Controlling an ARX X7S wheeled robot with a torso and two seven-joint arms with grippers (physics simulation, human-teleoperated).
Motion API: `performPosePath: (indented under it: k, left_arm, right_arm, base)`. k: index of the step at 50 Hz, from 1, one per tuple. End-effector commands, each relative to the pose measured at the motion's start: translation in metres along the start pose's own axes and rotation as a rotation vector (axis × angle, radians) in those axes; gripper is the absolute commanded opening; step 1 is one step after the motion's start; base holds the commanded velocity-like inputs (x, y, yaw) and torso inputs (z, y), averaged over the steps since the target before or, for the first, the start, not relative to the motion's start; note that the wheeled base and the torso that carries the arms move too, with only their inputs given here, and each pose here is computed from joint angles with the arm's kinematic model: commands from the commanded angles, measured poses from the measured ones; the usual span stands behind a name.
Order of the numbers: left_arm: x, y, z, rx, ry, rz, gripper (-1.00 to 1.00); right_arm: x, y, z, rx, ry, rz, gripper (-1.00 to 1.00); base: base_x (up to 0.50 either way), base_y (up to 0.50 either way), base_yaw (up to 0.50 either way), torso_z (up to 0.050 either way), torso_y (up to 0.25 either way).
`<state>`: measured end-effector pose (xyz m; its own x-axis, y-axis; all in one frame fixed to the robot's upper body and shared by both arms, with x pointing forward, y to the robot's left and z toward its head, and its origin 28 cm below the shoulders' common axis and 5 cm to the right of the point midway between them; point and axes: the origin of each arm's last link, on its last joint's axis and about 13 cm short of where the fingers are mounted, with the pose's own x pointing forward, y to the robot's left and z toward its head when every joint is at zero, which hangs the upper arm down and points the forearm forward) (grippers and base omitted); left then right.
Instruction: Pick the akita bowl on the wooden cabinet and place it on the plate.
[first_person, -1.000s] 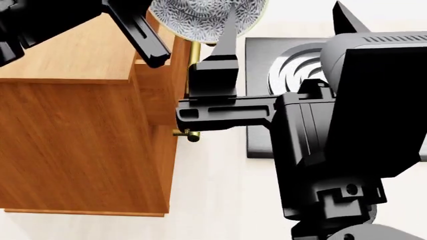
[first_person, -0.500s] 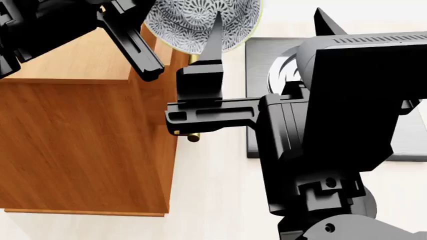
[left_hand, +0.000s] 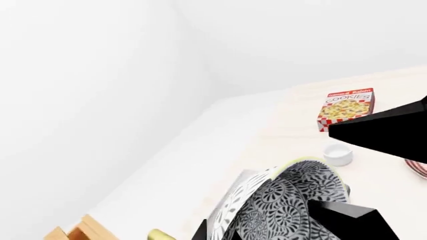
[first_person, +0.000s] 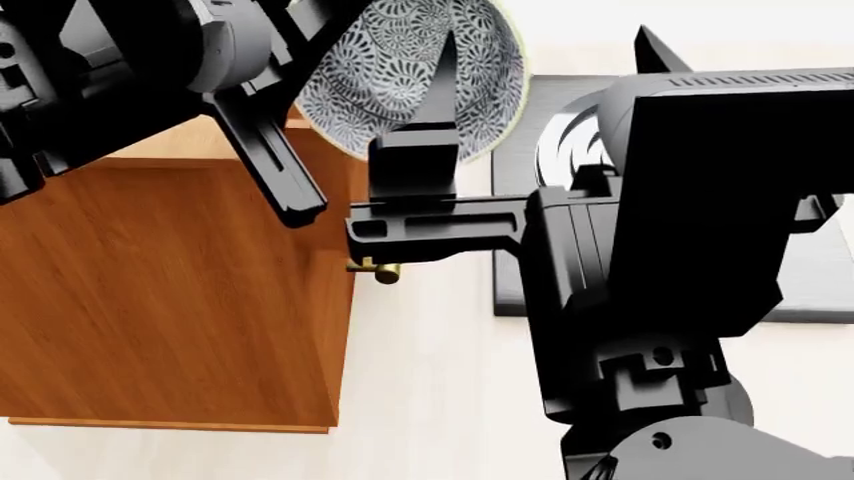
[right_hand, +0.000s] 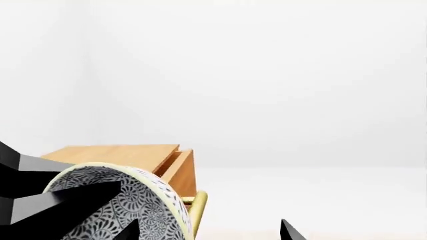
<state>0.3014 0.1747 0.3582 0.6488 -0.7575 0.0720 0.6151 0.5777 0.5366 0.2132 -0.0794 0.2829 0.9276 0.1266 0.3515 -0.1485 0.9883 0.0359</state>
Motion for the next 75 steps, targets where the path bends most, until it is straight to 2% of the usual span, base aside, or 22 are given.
performPosePath:
  k: [1,23,49,50,75]
  left_arm:
    - [-0.003,-0.002,0.005,0.012,-0.018,-0.002,-1.00]
    - [-0.017,-0.007,0.016,0.006,-0.061,-0.015,-1.00]
    - [-0.019,-0.015,0.012,0.004,-0.064,-0.049,-1.00]
    - [-0.019,-0.015,0.012,0.005,-0.063,-0.047,-1.00]
    - [-0.019,-0.015,0.006,0.011,-0.052,-0.019,-1.00]
  right_arm:
    - [0.000,-0.001,-0.005,0.001,0.016,-0.005,1.00]
    - [0.009,-0.007,-0.022,0.007,0.071,-0.030,1.00]
    - [0.006,-0.004,-0.019,0.002,0.060,-0.021,1.00]
    - [0.006,-0.005,-0.019,0.003,0.057,-0.027,-1.00]
    - [0.002,-0.006,-0.021,-0.012,0.049,-0.039,-1.00]
  base:
    - [0.00,0.00,0.00,0.000,0.000]
    - [0.00,0.00,0.00,0.000,0.000]
    - [0.00,0.00,0.00,0.000,0.000]
    - [0.00,0.00,0.00,0.000,0.000]
    - [0.00,0.00,0.00,0.000,0.000]
